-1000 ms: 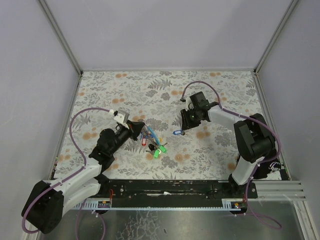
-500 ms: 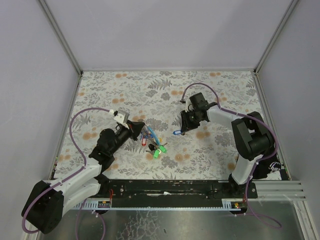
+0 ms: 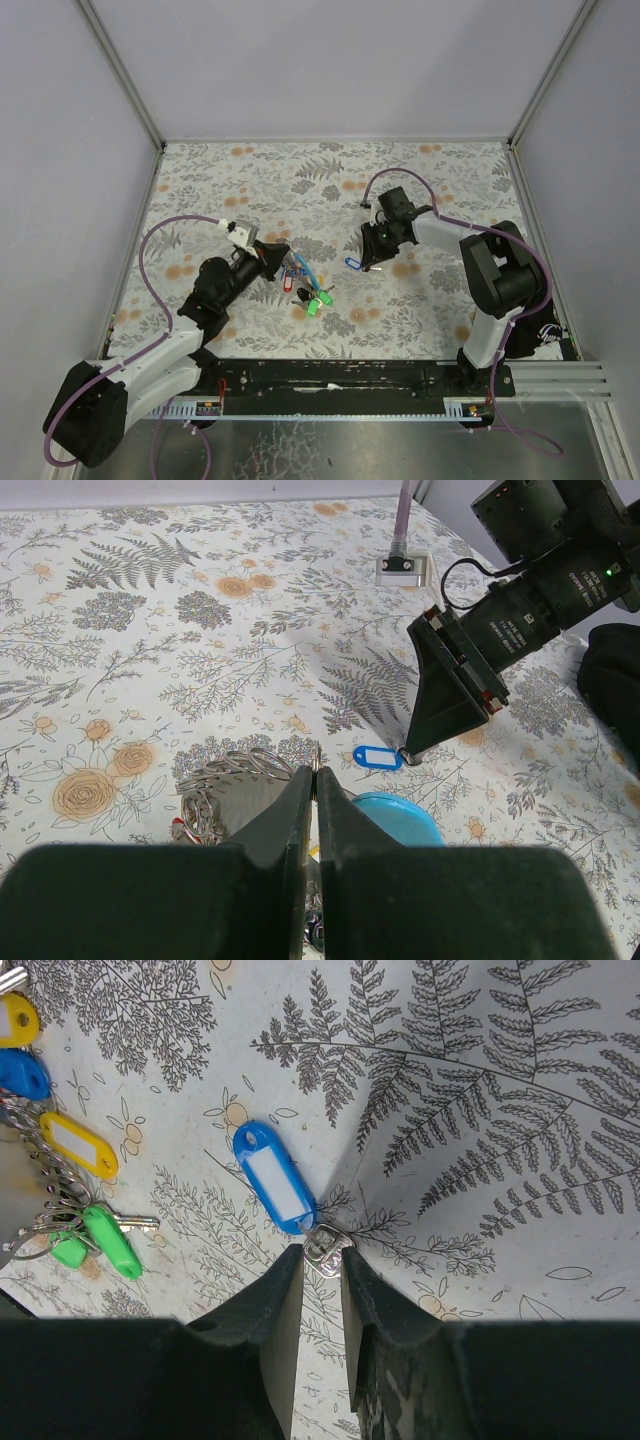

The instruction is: Put the keys on the keyring

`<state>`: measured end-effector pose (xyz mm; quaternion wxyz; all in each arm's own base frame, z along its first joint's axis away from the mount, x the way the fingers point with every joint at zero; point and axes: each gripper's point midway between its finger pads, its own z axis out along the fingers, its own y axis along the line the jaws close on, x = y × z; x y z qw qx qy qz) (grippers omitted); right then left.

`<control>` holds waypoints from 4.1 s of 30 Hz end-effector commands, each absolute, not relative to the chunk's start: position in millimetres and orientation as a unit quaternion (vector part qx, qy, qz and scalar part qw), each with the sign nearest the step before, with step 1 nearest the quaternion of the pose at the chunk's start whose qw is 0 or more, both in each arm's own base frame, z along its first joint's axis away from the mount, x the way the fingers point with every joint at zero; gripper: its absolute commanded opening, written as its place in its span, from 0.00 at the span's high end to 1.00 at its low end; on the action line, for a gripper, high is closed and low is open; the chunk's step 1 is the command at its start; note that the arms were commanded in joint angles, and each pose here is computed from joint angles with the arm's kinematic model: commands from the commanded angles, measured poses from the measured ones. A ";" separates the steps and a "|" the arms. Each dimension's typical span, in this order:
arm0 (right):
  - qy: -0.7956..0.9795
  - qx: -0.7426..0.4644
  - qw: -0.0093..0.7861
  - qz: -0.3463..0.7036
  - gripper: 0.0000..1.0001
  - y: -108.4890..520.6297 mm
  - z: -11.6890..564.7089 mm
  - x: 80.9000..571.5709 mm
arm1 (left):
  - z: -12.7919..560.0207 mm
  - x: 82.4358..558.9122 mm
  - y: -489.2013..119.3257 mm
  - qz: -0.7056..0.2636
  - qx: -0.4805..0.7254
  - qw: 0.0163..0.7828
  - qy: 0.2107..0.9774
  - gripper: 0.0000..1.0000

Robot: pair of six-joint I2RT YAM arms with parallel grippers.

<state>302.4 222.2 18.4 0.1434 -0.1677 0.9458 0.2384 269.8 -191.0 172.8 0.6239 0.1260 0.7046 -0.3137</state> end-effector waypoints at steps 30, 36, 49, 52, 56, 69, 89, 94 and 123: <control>0.844 -0.412 0.177 0.294 0.64 237.4 45.9 305.6 | 202.5 269.0 -197.4 -0.335 0.132 0.650 0.669 1.00; 0.831 -0.448 0.155 0.293 0.64 237.0 42.7 307.8 | 202.7 269.1 -196.7 -0.334 0.131 0.651 0.669 1.00; 0.828 -0.455 0.121 0.306 0.68 238.4 28.6 302.9 | 201.5 269.7 -197.5 -0.334 0.132 0.649 0.671 1.00; 0.829 -0.453 0.116 0.306 0.70 237.7 26.8 301.3 | 202.6 269.7 -197.1 -0.334 0.132 0.650 0.669 1.00; 0.831 -0.452 0.114 0.303 0.75 235.8 26.5 300.1 | 202.1 269.3 -197.4 -0.334 0.132 0.649 0.670 1.00; 0.838 -0.447 0.110 0.293 0.87 231.9 23.3 298.5 | 202.5 269.1 -196.8 -0.334 0.132 0.650 0.669 1.00; 0.833 -0.448 0.164 0.281 1.00 230.4 51.5 302.5 | 201.9 262.4 -205.6 -0.350 0.161 0.643 0.662 1.00; 0.811 -0.463 0.217 0.284 1.00 232.7 84.0 301.7 | 203.6 248.5 -219.5 -0.380 0.209 0.633 0.641 1.00; 0.574 -0.532 0.464 0.414 1.00 288.3 213.9 252.0 | 225.1 216.6 -251.1 -0.470 0.302 0.626 0.543 1.00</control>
